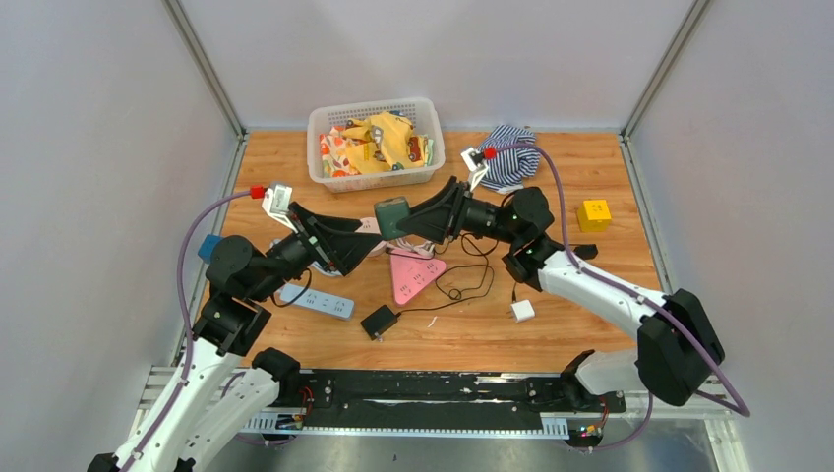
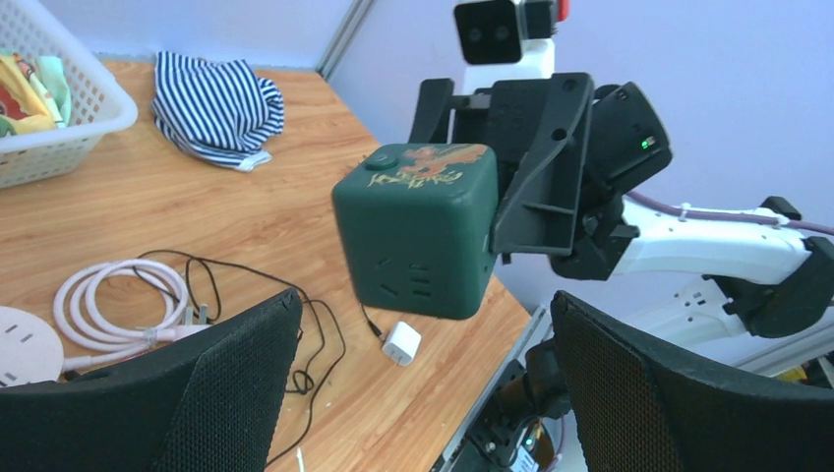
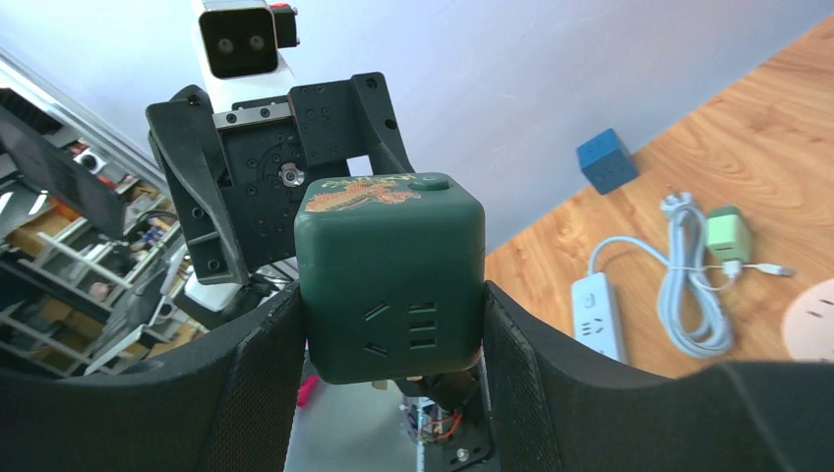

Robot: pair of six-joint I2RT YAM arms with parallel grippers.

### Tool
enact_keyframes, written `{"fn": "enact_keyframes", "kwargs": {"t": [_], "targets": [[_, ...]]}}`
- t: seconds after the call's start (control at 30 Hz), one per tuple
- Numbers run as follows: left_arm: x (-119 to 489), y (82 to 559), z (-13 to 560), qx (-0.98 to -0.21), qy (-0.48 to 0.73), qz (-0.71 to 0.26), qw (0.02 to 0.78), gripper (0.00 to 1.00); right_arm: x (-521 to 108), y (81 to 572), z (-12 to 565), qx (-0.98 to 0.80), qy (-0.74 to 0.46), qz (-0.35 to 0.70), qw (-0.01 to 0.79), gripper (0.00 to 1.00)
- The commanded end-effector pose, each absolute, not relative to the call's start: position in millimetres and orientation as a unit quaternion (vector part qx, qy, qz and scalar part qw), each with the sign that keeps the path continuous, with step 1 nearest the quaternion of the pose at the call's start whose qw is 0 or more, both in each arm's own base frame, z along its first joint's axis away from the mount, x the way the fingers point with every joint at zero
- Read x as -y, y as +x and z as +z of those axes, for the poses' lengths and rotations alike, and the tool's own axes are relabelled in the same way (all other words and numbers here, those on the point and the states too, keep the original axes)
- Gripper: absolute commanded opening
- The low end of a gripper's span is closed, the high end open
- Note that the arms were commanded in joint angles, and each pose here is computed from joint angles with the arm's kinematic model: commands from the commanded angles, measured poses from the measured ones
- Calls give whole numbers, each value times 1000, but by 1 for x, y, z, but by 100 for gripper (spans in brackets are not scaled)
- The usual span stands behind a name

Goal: Insert the plug
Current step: Pick up the plug from the center of the board.

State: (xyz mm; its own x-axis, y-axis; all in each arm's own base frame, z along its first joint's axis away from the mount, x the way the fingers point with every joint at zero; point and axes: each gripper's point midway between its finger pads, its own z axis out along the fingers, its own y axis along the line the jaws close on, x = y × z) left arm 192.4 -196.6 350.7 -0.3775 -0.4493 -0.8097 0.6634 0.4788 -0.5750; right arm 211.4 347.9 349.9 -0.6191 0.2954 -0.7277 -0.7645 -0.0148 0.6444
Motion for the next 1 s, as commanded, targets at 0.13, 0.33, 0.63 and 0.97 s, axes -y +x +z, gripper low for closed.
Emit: {"fn": "enact_keyframes", "kwargs": {"t": [0.13, 0.33, 0.63, 0.97], "targets": [[195, 186, 387, -615, 82, -528, 580, 97, -364, 190, 398, -496, -218, 743, 394, 40], [195, 190, 377, -622, 79, -521, 580, 97, -369, 187, 403, -479, -218, 757, 388, 40], [195, 185, 382, -616, 83, -527, 580, 90, -375, 179, 404, -469, -236, 762, 379, 40], [199, 184, 377, -612, 86, -540, 571, 74, -382, 184, 399, -471, -229, 767, 371, 40]]}}
